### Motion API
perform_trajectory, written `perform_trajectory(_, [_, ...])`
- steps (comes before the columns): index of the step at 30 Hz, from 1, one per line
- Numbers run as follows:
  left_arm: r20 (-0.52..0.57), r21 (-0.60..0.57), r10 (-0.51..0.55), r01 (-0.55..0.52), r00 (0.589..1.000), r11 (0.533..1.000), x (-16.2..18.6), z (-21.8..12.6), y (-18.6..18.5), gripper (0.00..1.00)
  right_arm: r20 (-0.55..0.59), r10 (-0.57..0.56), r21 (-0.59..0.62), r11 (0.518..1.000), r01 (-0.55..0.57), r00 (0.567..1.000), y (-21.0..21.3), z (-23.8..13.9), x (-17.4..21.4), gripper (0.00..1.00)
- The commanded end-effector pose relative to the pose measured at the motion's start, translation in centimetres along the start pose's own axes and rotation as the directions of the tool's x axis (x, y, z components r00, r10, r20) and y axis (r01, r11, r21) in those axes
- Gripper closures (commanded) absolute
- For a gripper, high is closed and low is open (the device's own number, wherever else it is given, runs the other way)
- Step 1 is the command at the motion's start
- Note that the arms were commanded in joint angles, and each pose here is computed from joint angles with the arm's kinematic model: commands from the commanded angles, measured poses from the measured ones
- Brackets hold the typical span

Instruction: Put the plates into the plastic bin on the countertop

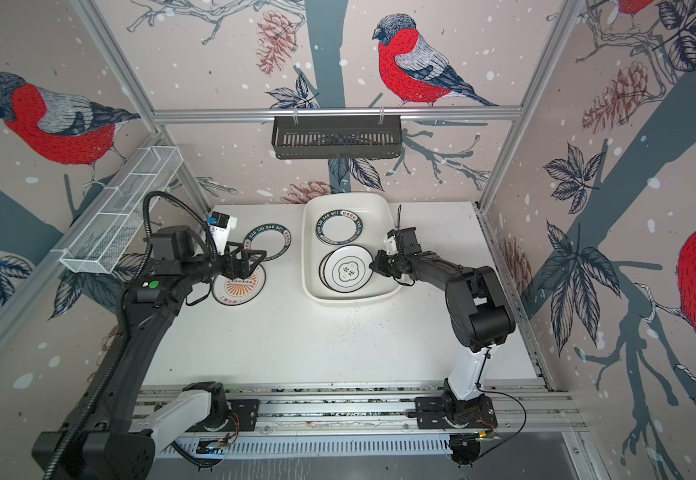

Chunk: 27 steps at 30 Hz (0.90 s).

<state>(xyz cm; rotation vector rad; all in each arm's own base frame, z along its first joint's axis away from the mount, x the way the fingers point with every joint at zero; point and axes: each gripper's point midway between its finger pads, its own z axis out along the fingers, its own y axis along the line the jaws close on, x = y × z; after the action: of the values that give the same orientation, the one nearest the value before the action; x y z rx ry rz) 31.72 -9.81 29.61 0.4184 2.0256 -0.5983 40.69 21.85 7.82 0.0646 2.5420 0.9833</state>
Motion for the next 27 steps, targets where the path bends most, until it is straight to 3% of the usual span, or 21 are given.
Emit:
perform_trajectory(1, [0.035,0.005,0.033,-0.033,0.999,0.999,-0.95,-0.11,-0.12,0.11,-0.002,-0.011,-0.008,1.000,0.011,1.000,0.18,0.10,-0.15,0.91])
perform_trajectory(27, [0.045,0.015,0.037,-0.038,0.998,0.999,-1.30,-0.28,-0.37,0.12,-0.025,0.009,0.038,0.999,-0.008,1.000,-0.69,0.83,0.36,0.85])
